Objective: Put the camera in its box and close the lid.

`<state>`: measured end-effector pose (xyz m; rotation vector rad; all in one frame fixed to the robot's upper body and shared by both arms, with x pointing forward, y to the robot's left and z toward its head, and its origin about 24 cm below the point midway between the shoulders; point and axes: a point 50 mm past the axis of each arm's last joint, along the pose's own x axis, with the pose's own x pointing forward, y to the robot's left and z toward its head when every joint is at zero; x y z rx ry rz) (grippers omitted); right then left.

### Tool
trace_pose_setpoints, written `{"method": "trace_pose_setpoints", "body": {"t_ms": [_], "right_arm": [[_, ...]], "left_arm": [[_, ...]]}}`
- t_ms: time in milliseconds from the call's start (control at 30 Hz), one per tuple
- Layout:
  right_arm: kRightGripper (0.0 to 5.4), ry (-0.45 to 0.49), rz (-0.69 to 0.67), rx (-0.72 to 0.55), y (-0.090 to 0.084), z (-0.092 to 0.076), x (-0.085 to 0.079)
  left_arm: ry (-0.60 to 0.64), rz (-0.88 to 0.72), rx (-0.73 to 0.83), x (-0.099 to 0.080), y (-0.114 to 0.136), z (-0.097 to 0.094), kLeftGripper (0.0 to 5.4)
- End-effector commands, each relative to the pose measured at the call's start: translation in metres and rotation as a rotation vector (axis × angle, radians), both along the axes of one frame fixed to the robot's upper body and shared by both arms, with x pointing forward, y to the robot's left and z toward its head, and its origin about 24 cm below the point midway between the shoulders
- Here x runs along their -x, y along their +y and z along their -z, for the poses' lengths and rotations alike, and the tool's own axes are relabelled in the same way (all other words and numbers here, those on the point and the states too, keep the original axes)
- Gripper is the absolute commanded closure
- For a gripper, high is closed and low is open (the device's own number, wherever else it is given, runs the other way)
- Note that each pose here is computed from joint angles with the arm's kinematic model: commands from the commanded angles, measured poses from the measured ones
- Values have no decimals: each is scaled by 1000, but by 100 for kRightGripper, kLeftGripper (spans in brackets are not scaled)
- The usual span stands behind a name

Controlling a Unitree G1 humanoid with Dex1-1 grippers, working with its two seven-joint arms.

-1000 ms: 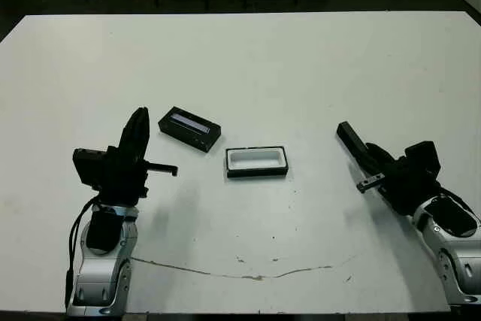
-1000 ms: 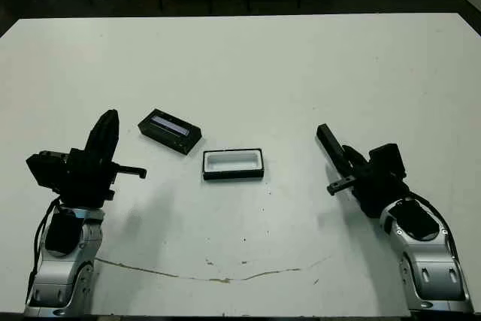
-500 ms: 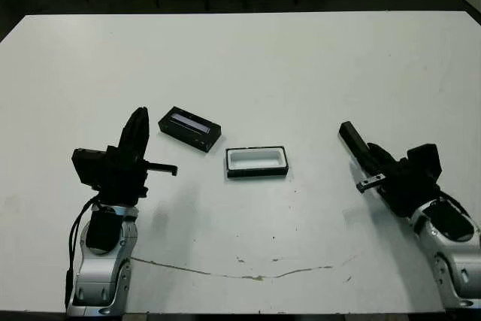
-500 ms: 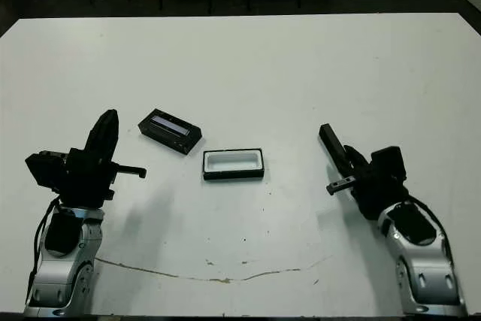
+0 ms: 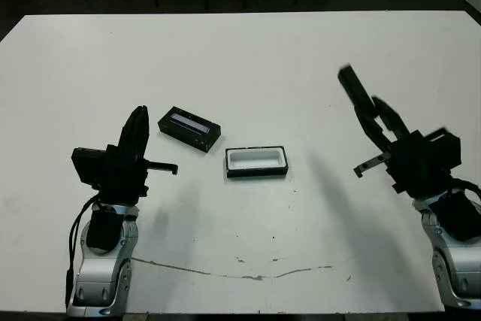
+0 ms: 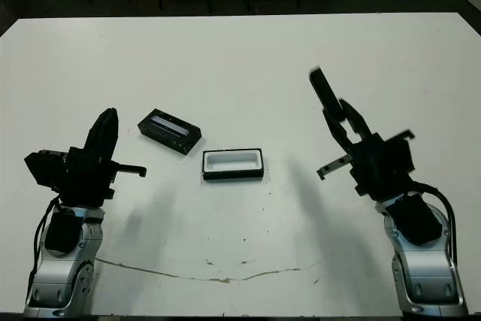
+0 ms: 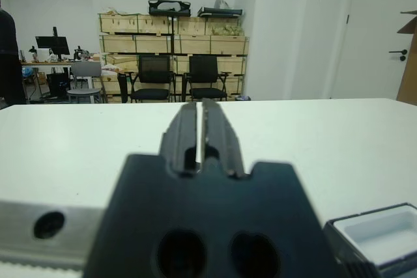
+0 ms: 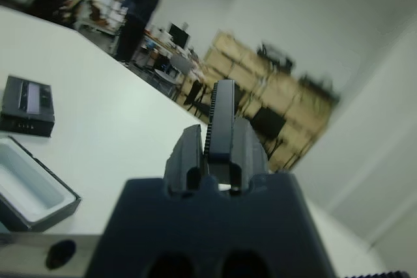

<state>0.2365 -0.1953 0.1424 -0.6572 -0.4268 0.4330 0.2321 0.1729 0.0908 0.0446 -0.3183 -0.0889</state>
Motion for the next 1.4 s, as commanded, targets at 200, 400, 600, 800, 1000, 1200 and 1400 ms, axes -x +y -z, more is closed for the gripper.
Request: {"method": "trace_pose_setpoints", "body": {"t_ms": [200, 400, 600, 800, 1000, 1200, 1400], "right_arm": [[540, -235, -281, 408, 25, -18, -5], [540, -323, -473, 696, 34, -23, -16], [540, -376, -556, 793, 38, -26, -32], [540, -449, -565, 820, 37, -27, -45], [540, -462, -550, 859, 33, -30, -50], [540, -463, -559, 897, 29, -29, -52], [540, -429, -617, 960, 25, -21, -51]], "left_arm": [[46, -10, -10, 3, 0, 5, 540], [48, -7, -17, 3, -2, 6, 540], [52, -14, -18, 4, -1, 6, 540], [57, -14, -15, 3, -3, 6, 540], [60, -22, -18, 2, -6, 5, 540], [52, -13, -7, 1, -7, 5, 540], [48, -10, -5, 0, -10, 5, 540]]}}
